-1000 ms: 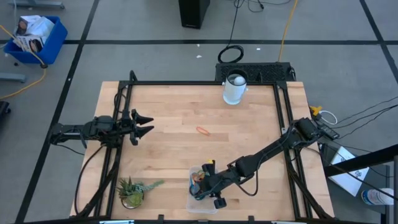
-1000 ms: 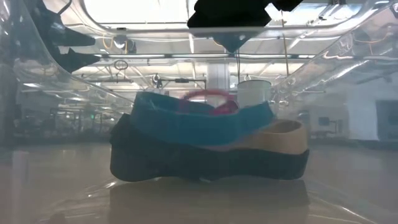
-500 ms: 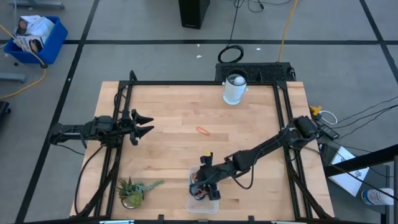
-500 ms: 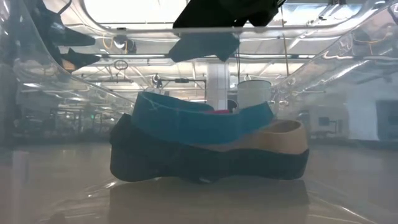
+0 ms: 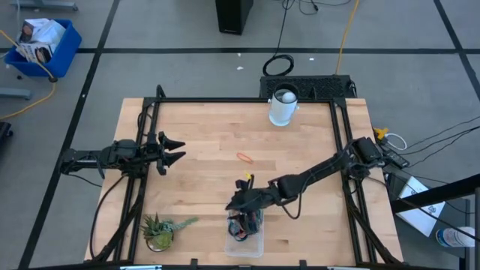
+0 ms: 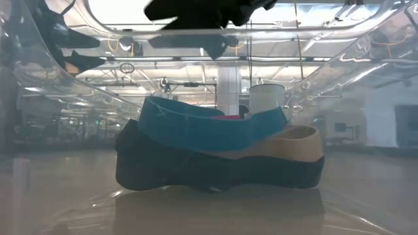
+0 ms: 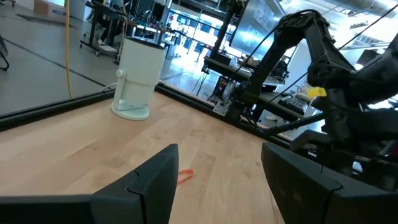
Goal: Pick and place rubber bands into bin
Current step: Put the orange rubber band into the transparent bin
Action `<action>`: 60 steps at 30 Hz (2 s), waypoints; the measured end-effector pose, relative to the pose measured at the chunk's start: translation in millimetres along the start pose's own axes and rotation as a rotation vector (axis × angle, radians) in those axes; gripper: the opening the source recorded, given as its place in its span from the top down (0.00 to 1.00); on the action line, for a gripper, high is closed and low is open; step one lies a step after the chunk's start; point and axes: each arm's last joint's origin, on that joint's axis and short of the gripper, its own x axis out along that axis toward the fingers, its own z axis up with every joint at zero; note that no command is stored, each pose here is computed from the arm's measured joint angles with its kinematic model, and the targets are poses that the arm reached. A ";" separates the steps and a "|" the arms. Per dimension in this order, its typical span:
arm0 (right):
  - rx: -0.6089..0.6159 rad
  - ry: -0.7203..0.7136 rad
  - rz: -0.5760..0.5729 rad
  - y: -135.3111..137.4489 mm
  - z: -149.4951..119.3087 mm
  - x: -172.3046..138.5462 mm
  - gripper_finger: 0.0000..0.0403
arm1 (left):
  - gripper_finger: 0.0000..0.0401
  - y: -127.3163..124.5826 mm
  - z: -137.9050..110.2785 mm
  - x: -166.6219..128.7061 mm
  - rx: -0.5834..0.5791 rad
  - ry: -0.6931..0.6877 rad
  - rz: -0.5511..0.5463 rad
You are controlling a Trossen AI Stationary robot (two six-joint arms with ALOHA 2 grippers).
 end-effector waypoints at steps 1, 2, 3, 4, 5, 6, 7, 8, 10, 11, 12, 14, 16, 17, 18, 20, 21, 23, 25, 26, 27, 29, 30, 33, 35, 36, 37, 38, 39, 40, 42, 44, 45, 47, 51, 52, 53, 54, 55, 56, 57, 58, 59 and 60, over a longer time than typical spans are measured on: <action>-0.009 -0.016 0.000 -1.7 2.0 0.1 0.55 | 0.41 0.0 0.0 0.0 0.000 0.000 0.000; -0.018 -0.034 -0.002 -3.6 4.1 0.1 0.55 | 0.41 0.0 0.0 0.0 0.000 0.000 0.000; -0.026 -0.051 -0.006 -5.5 6.1 0.2 0.55 | 0.41 0.0 0.0 0.0 0.000 0.000 0.001; -0.032 -0.064 -0.012 -7.5 7.7 0.2 0.55 | 0.41 0.0 0.0 0.0 0.000 0.000 0.000; -0.037 -0.073 -0.030 -10.0 8.9 0.0 0.55 | 0.41 0.0 0.0 0.0 0.000 0.000 0.001; -0.039 -0.077 -0.059 -13.2 9.5 0.0 0.55 | 0.41 0.0 0.0 0.0 0.000 0.000 0.000; -0.036 -0.079 -0.097 -16.4 9.8 -0.2 0.55 | 0.41 0.0 0.0 0.0 0.000 0.000 0.000; -0.034 -0.080 -0.142 -20.1 9.8 -0.3 0.55 | 0.41 0.0 0.0 0.0 0.000 0.000 0.000; -0.027 -0.072 -0.242 -28.7 11.0 -3.9 0.55 | 0.41 0.0 0.0 0.0 0.000 0.000 0.001; -0.025 -0.065 -0.285 -33.6 11.7 -6.3 0.55 | 0.41 0.0 0.0 0.0 0.000 0.000 0.000; -0.026 -0.059 -0.311 -37.4 13.8 -10.4 0.55 | 0.41 0.0 0.0 0.0 0.000 0.000 0.000; -0.046 -0.022 -0.344 -44.8 16.6 -20.1 0.55 | 0.41 0.0 0.0 0.0 0.000 0.000 0.001; -0.061 -0.005 -0.356 -48.4 21.4 -31.4 0.55 | 0.41 0.0 0.0 0.1 0.000 -0.001 0.001; -0.060 -0.004 -0.359 -49.7 24.3 -37.5 0.55 | 0.41 -0.1 0.2 0.0 -0.001 -0.003 0.000; -0.063 -0.006 -0.362 -50.4 27.3 -43.3 0.55 | 0.41 -0.1 0.2 0.0 -0.001 -0.004 0.000; -0.083 -0.013 -0.365 -50.8 33.4 -55.1 0.55 | 0.41 0.0 0.1 0.1 -0.001 -0.002 0.000; -0.103 -0.010 -0.366 -50.6 35.5 -60.4 0.55 | 0.41 0.0 0.1 0.0 -0.001 -0.002 0.000; -0.137 -0.021 -0.369 -51.1 40.8 -70.0 0.55 | 0.41 0.0 0.0 0.0 -0.001 -0.001 0.001; -0.142 -0.038 -0.374 -52.8 46.0 -79.8 0.55 | 0.41 0.0 0.0 0.0 -0.001 -0.001 0.001; -0.129 -0.058 -0.378 -54.5 49.8 -85.9 0.56 | 0.41 0.0 0.0 0.1 0.000 -0.001 0.001; -0.110 -0.074 -0.382 -56.7 53.2 -92.3 0.56 | 0.41 0.0 -0.1 0.1 0.000 0.000 0.001; -0.073 -0.098 -0.402 -64.3 59.2 -105.5 0.57 | 0.41 0.0 0.0 0.0 -0.001 -0.001 0.001; -0.059 -0.106 -0.414 -68.4 61.5 -111.6 0.57 | 0.41 0.1 -0.1 0.0 0.000 0.000 0.001; -0.022 -0.139 -0.444 -80.0 68.4 -124.9 0.58 | 0.41 0.0 -0.1 0.0 -0.001 -0.001 0.001; -0.001 -0.153 -0.455 -84.6 77.7 -132.2 0.58 | 0.41 0.0 -0.1 0.1 0.000 0.000 0.001; 0.000 -0.158 -0.459 -86.2 84.8 -135.9 0.58 | 0.41 0.0 0.0 0.0 -0.001 -0.001 0.001; -0.010 -0.157 -0.460 -86.9 92.6 -140.2 0.58 | 0.41 0.0 0.1 0.0 -0.001 -0.002 0.000; -0.020 -0.153 -0.459 -87.9 99.9 -143.4 0.58 | 0.41 0.0 0.1 0.0 -0.001 -0.002 0.000; -0.024 -0.152 -0.463 -89.3 107.3 -145.7 0.58 | 0.41 0.0 0.1 0.0 -0.001 -0.002 0.000; -0.024 -0.150 -0.468 -90.6 113.4 -145.8 0.58 | 0.41 0.0 0.1 0.0 -0.001 -0.002 0.001; -0.001 -0.125 -0.479 -95.8 119.9 -142.5 0.58 | 0.41 0.0 0.1 0.1 -0.001 -0.002 0.000; 0.029 -0.071 -0.492 -104.0 117.8 -135.0 0.58 | 0.41 0.0 0.2 0.0 -0.001 -0.003 0.000; 0.047 -0.035 -0.502 -108.8 113.9 -130.7 0.58 | 0.41 0.0 0.1 0.1 -0.001 -0.002 0.000; 0.087 0.049 -0.526 -119.4 102.0 -121.9 0.58 | 0.41 0.0 0.1 0.0 -0.001 -0.002 0.001; 0.116 0.222 -0.513 -136.9 69.0 -92.1 0.58 | 0.41 0.0 0.0 0.0 -0.001 -0.002 0.001; 0.118 0.250 -0.492 -139.5 60.6 -83.8 0.58 | 0.41 0.0 0.0 0.0 -0.001 -0.001 0.001; 0.123 0.266 -0.471 -141.6 52.7 -75.2 0.58 | 0.41 0.0 0.0 0.0 -0.001 -0.001 0.001; 0.131 0.273 -0.457 -144.0 45.4 -67.7 0.58 | 0.41 0.0 0.0 0.0 -0.001 -0.001 0.001; 0.139 0.285 -0.438 -146.1 37.5 -60.1 0.58 | 0.41 0.0 0.0 0.0 -0.001 -0.001 0.001; 0.147 0.297 -0.422 -148.3 29.2 -53.3 0.58 | 0.41 0.0 0.0 0.0 -0.001 -0.001 0.001; 0.153 0.314 -0.405 -150.8 20.1 -46.1 0.58 | 0.41 0.0 0.0 0.0 0.000 -0.001 0.001; 0.158 0.335 -0.388 -153.1 11.2 -39.1 0.58 | 0.41 0.0 0.0 0.0 -0.001 -0.001 0.001; 0.160 0.359 -0.371 -155.5 2.7 -33.3 0.58 | 0.41 0.0 0.0 0.0 -0.001 -0.001 0.001; 0.164 0.383 -0.362 -156.9 -5.2 -29.0 0.58 | 0.41 0.0 0.0 0.0 -0.001 -0.001 0.001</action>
